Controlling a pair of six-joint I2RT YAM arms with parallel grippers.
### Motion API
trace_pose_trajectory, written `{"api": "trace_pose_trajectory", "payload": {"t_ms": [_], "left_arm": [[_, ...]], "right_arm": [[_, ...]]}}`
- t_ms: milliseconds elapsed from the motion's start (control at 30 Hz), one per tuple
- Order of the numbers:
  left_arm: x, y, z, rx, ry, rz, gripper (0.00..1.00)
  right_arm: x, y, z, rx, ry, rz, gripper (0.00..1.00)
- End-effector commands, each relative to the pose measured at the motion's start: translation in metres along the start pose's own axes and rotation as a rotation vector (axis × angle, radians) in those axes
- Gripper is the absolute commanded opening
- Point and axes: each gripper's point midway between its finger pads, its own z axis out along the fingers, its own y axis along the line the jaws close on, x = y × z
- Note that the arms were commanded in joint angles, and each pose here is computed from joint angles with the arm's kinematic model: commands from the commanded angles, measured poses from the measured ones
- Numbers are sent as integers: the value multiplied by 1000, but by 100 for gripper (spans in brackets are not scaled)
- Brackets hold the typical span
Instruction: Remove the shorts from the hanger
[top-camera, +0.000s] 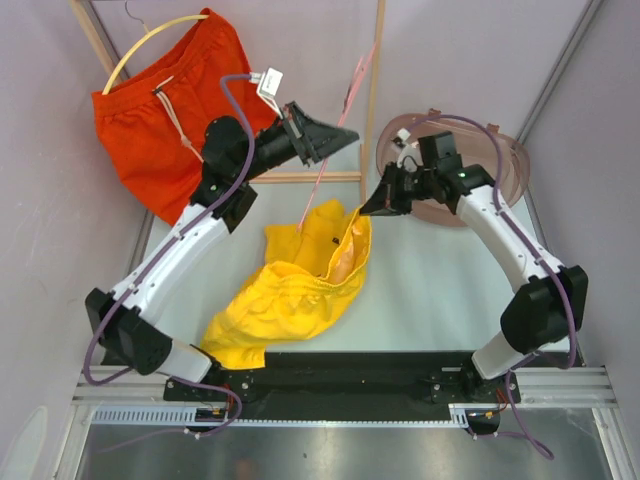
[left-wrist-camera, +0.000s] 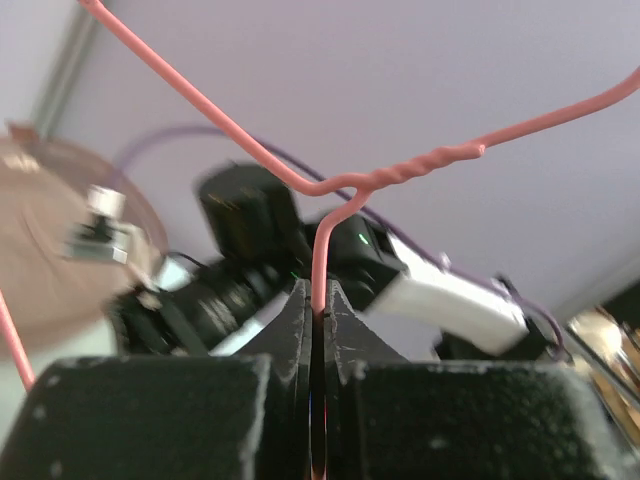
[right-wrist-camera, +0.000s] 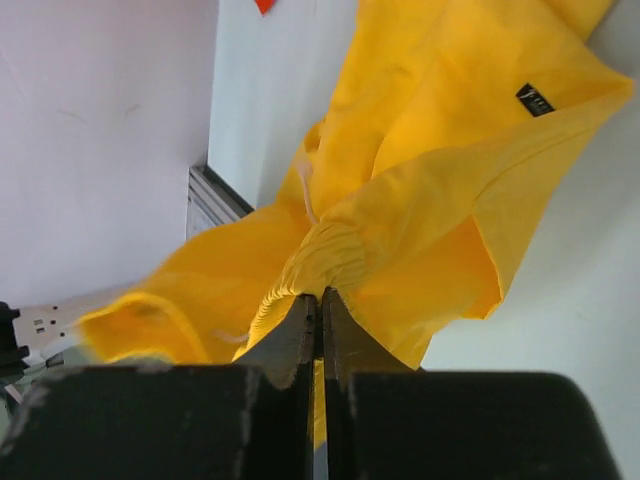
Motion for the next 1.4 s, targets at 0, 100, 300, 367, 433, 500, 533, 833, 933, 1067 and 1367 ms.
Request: {"api": "trace_pose_trajectory", "payload": {"t_ms": [0,100,300,367,433,500,533,833,933,1067,1367], "left_arm": [[-78,-28,17,80,-274,92,0],[-96,-27,25,112,-335,24,0],[-101,-44,29,164,-281,-38,0],[-91,-40,24,124,-249,-17,0],[-77,-36,12,52,-209,-1,0],[-68,-30,1,-10,-187,12,0],[-62,-33,-12,-60,-167,23,0],[-11,23,-108,-466,-126,-119,0],[-4,21,-138,-535,-141,-122,0],[-3,6,-164,-586,-161,-87,0],[4,-25,-199,-645,-190,-48,0]], "right_arm": [[-14,15,-53,-26,-114,-31,0],[-16,12,-73,25,-176,-50,0],[-42,-35,-137,299,-427,38,0],[-50,-62,-161,458,-514,95,0],[-56,-79,-189,592,-583,120,0],[-62,-81,-208,667,-630,112,0],[-67,-89,-218,735,-658,116,0],[-85,-84,-188,763,-603,27,0],[-78,-57,-131,690,-515,-67,0],[-36,6,-21,449,-324,-162,0],[93,98,143,-47,191,-205,0]]}}
